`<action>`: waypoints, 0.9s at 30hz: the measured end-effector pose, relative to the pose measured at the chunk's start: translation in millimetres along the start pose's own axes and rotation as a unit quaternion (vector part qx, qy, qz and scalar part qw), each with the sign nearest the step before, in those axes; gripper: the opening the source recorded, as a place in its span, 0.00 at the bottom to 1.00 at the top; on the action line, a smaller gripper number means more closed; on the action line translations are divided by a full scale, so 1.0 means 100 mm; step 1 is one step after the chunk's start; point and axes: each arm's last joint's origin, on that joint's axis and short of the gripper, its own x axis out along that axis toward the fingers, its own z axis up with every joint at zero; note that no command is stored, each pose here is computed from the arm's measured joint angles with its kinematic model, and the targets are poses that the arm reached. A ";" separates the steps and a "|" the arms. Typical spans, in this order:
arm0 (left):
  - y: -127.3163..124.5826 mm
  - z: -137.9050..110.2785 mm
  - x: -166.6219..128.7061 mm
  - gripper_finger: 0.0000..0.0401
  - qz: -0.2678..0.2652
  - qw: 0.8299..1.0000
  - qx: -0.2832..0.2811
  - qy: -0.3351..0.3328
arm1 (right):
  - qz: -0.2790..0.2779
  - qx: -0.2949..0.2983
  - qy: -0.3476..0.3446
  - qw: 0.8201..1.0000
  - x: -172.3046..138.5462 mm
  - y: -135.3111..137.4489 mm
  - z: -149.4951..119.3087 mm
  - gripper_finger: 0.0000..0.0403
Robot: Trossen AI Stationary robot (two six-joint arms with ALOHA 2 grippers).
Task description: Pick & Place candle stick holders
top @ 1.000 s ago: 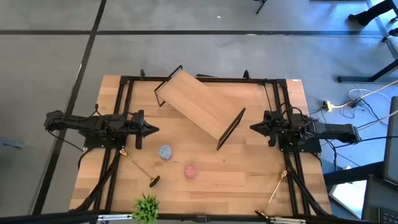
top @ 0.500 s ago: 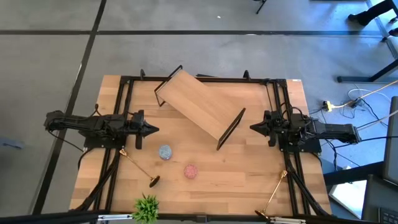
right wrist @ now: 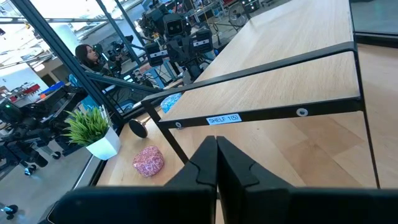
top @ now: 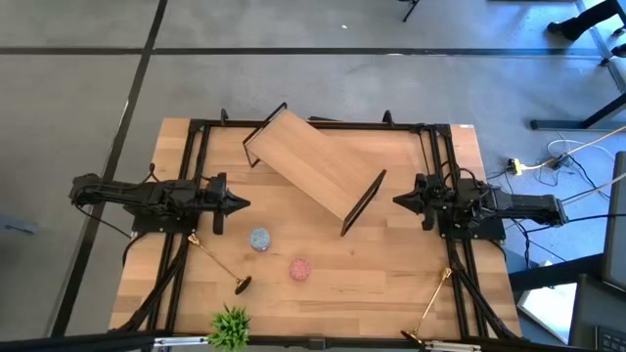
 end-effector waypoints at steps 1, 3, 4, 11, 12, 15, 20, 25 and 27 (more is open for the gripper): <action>0.00 0.00 0.00 0.00 0.000 1.000 0.000 0.000 | 0.000 0.000 0.000 1.000 0.00 0.00 0.00 0.00; 0.00 0.00 0.00 0.00 0.000 1.000 0.000 0.000 | 0.000 0.000 0.000 1.000 0.00 0.00 0.00 0.00; 0.00 0.00 0.00 0.00 0.000 1.000 0.000 0.000 | 0.000 0.000 0.000 1.000 0.00 0.00 0.00 0.00; 0.00 0.00 0.00 0.00 0.000 1.000 0.000 0.000 | 0.010 0.000 -0.022 1.000 0.00 0.02 0.04 0.00; 0.00 0.00 0.00 0.00 0.000 1.000 0.000 0.000 | 0.010 0.000 -0.022 1.000 0.00 0.02 0.04 0.00; 0.00 0.00 0.00 0.00 0.000 1.000 0.000 0.000 | 0.010 0.001 -0.021 1.000 0.00 0.02 0.04 0.00; 0.00 0.00 0.00 0.00 0.001 1.000 0.013 -0.001 | -0.002 -0.002 -0.031 1.000 0.00 0.02 0.05 0.00; 0.00 0.00 0.00 0.00 0.001 0.999 0.036 -0.001 | -0.085 0.086 -0.156 0.980 -0.03 0.00 0.19 0.00; 0.00 0.01 0.00 0.00 0.002 0.999 0.039 -0.004 | -0.094 0.133 -0.208 0.965 -0.05 0.01 0.25 0.00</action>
